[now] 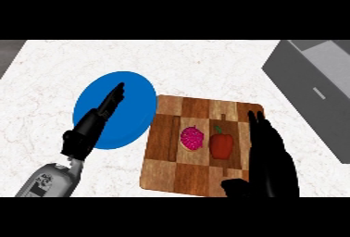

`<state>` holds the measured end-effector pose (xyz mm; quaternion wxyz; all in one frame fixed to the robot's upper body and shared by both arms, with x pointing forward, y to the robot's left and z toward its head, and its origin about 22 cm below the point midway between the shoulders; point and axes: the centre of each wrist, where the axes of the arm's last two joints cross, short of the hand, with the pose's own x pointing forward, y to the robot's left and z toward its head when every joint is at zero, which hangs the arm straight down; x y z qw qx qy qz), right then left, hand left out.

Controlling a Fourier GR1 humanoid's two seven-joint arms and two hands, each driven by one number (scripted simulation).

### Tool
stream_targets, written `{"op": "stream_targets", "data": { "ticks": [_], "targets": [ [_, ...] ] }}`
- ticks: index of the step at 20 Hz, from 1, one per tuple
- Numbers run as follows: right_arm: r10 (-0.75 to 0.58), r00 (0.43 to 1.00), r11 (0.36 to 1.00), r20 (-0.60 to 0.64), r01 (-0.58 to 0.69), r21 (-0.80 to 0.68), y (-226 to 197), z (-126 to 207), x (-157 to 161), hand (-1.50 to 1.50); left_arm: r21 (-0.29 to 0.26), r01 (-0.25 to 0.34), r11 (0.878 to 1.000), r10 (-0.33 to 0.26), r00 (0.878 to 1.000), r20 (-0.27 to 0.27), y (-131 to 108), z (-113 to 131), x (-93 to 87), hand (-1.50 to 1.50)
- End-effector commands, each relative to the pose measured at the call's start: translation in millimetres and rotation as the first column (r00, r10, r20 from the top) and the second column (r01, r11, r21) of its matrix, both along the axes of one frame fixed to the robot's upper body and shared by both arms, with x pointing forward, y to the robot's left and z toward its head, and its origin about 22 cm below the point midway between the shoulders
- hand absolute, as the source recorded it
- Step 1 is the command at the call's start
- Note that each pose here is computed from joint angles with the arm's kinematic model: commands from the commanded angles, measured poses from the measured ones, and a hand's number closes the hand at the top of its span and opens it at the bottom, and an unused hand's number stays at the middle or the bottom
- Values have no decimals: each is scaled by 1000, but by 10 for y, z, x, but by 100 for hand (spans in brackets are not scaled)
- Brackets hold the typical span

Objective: Pick the bell pepper from the cutting board and place it in the cardboard box

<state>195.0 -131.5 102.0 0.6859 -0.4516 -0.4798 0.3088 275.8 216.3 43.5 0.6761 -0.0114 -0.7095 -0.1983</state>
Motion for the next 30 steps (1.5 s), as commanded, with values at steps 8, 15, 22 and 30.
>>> {"op": "stream_targets", "data": {
  "ticks": [8,15,22,30],
  "targets": [
    [-201,958,978,-203,185,-91,312,-265,326,-150,-7,8,1000,-8,1000,0,58,-56,73,0],
    [-181,974,981,-137,169,-94,362,-345,358,-150,-11,21,1000,-21,1000,-4,-281,-116,134,0],
    [-212,961,974,-177,194,-115,325,-344,349,-150,-18,27,999,-27,1000,-2,-102,-33,71,0],
    [-202,946,977,-252,178,-113,405,-589,389,-150,-15,11,1000,-11,1000,5,-54,-96,154,0]
  ]
}}
